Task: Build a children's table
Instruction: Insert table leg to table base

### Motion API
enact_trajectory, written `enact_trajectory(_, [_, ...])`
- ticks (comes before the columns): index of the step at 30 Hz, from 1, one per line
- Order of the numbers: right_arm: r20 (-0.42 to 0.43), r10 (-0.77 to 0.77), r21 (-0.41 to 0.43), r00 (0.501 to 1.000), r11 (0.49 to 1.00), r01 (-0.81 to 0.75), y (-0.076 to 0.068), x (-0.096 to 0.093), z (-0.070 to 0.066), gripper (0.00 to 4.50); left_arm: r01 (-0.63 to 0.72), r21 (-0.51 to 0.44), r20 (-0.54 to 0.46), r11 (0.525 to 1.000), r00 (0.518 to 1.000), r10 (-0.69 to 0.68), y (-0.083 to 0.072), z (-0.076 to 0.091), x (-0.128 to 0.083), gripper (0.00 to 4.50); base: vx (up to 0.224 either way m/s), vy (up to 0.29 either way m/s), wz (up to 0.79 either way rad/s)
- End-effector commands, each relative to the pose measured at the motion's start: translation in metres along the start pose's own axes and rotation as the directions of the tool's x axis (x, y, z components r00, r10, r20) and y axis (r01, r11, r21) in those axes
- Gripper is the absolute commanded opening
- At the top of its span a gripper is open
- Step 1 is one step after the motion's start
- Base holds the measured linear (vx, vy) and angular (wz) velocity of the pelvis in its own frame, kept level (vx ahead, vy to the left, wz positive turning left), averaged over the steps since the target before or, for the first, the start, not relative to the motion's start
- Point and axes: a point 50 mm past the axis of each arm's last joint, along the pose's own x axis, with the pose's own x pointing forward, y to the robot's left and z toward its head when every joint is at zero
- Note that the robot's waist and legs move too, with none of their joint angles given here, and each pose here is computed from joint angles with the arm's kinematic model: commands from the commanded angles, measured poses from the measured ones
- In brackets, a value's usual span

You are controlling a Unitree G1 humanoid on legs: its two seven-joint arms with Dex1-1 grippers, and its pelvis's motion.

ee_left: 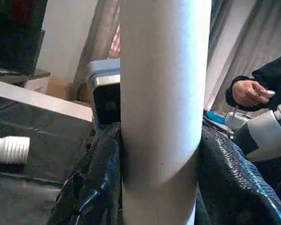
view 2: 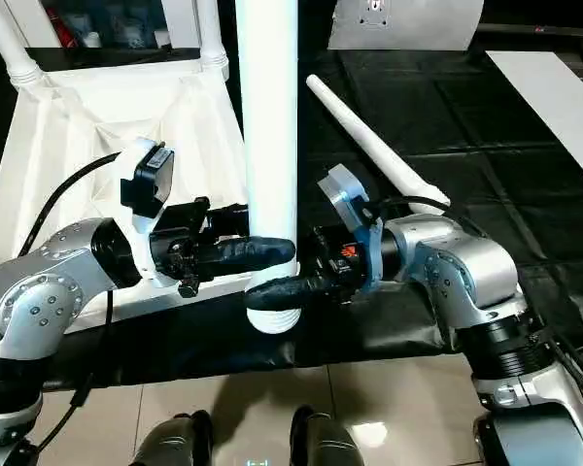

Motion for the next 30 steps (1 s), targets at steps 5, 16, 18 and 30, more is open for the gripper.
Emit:
enact_trajectory(5, [-0.011,0.024,0.000,1.000,1.000,-0.024,0.001,0.003,0.003,2.34,0.033,0.032,-0.012,0.999,0.999,-0.033,-0.006,0.003,0.005,1.98,0.000,0.000,0.00])
enact_trajectory(16, [-0.024,-0.011,0.009,1.000,1.000,0.011,-0.001,0.005,-0.008,2.06,-0.014,0.009,-0.066,1.000,0.998,0.015,-0.007,-0.007,-0.001,2.33,0.000,0.000,0.00])
enact_trajectory(18, [-0.032,-0.028,0.006,0.999,1.000,0.029,-0.002,0.005,-0.012,2.05,-0.024,0.003,-0.063,1.000,0.998,0.024,-0.007,-0.009,-0.002,2.54,0.000,0.000,0.00])
enact_trajectory(30, [-0.042,-0.080,0.004,0.996,0.997,0.080,-0.002,0.008,-0.027,2.00,-0.049,-0.012,-0.065,0.999,0.997,0.049,-0.009,-0.017,-0.006,3.60,0.000,0.000,0.00])
